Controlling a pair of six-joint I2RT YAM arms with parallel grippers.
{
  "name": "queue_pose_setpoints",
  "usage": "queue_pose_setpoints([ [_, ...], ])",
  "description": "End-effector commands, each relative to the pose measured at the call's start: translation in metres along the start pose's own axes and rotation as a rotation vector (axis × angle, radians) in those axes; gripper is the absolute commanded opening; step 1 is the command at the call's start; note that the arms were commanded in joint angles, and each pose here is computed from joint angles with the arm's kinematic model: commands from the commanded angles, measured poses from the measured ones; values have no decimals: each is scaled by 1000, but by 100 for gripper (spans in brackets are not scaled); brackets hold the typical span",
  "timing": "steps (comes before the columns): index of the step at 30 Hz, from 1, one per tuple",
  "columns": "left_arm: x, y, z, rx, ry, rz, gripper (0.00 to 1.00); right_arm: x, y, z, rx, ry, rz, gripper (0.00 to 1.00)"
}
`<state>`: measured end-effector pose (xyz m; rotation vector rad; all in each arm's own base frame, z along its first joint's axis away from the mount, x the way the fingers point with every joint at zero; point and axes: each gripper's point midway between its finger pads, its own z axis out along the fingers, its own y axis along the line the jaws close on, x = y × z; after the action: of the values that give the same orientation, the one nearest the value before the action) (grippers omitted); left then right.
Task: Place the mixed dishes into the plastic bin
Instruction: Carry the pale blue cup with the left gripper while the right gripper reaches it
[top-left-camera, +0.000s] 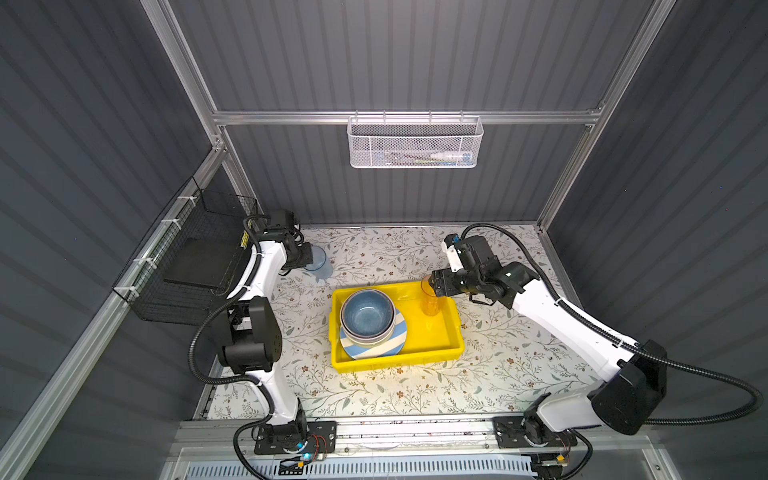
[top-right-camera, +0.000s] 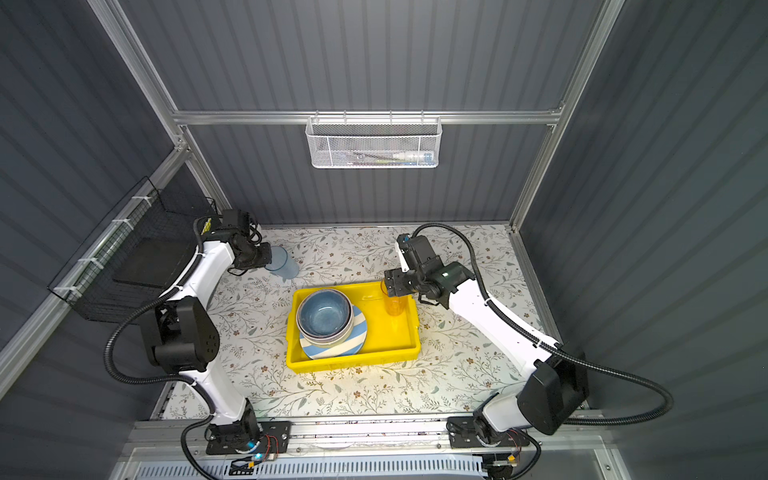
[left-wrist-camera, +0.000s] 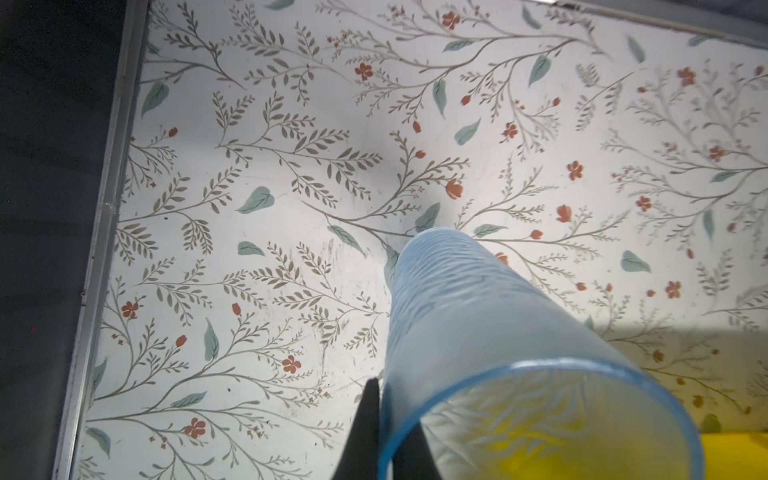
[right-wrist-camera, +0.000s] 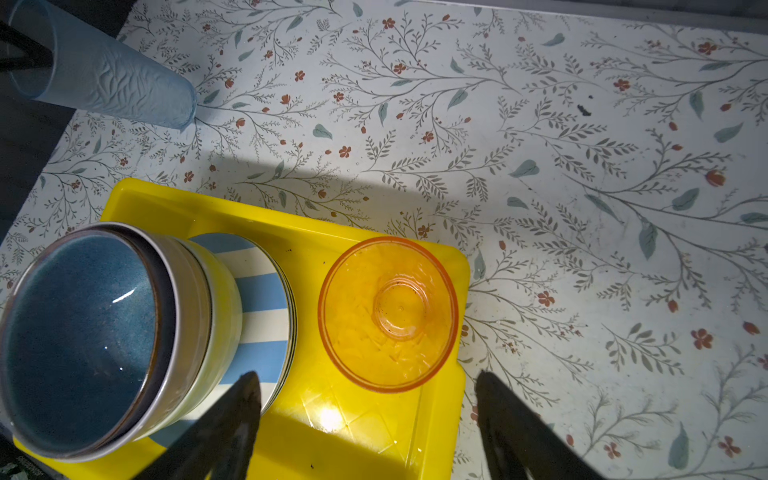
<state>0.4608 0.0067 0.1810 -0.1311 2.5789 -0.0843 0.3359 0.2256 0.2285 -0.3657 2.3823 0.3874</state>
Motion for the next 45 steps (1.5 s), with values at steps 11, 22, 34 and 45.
queue_pose_setpoints([
  [11, -26, -45, -103, 107, -212, 18, 0, -31, 25, -29, -109, -102, 3, 81],
  [22, -15, -127, -143, 202, -311, 54, 0, -54, 50, -49, -163, -155, -37, 79],
  [34, 6, -197, -155, 294, -330, 109, 0, -84, 88, -64, -237, -199, -98, 77],
  [45, 18, -230, -153, 285, -328, 144, 0, -93, 119, -59, -277, -195, -151, 70],
])
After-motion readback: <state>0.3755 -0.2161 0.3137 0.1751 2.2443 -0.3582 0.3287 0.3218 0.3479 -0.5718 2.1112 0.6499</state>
